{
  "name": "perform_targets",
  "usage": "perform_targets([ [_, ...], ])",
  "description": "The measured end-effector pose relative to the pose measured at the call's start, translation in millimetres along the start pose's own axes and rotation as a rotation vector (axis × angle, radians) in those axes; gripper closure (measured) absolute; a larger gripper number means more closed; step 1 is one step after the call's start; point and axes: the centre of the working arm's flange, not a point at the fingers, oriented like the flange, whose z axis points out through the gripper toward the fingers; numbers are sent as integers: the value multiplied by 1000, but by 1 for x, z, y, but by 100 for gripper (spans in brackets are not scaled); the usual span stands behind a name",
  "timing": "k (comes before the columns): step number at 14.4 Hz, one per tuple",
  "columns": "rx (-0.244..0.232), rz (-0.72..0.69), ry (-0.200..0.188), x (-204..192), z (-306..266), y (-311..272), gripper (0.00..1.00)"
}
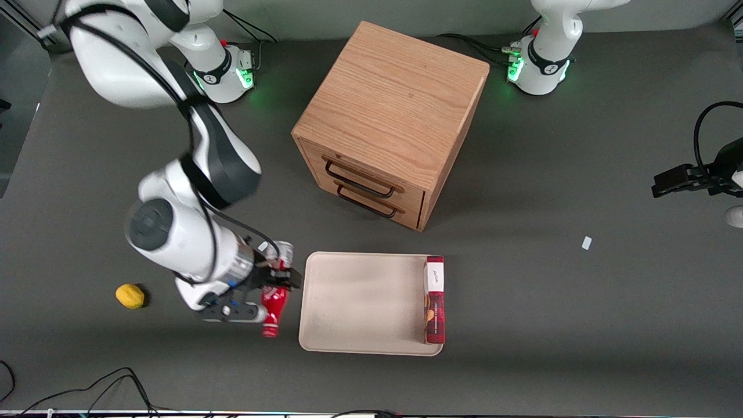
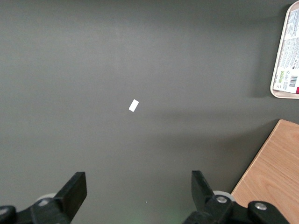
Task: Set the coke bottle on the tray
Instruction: 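Lower the bottle onto the tray beside the snack box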
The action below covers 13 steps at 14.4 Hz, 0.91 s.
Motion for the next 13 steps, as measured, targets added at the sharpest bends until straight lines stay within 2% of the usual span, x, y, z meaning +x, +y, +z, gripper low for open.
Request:
perform_targets([
  [3, 31, 31, -10, 1, 99, 15, 47],
  [6, 52, 78, -10, -5, 158, 25, 47],
  [13, 62, 124, -13, -11, 171, 14, 47],
])
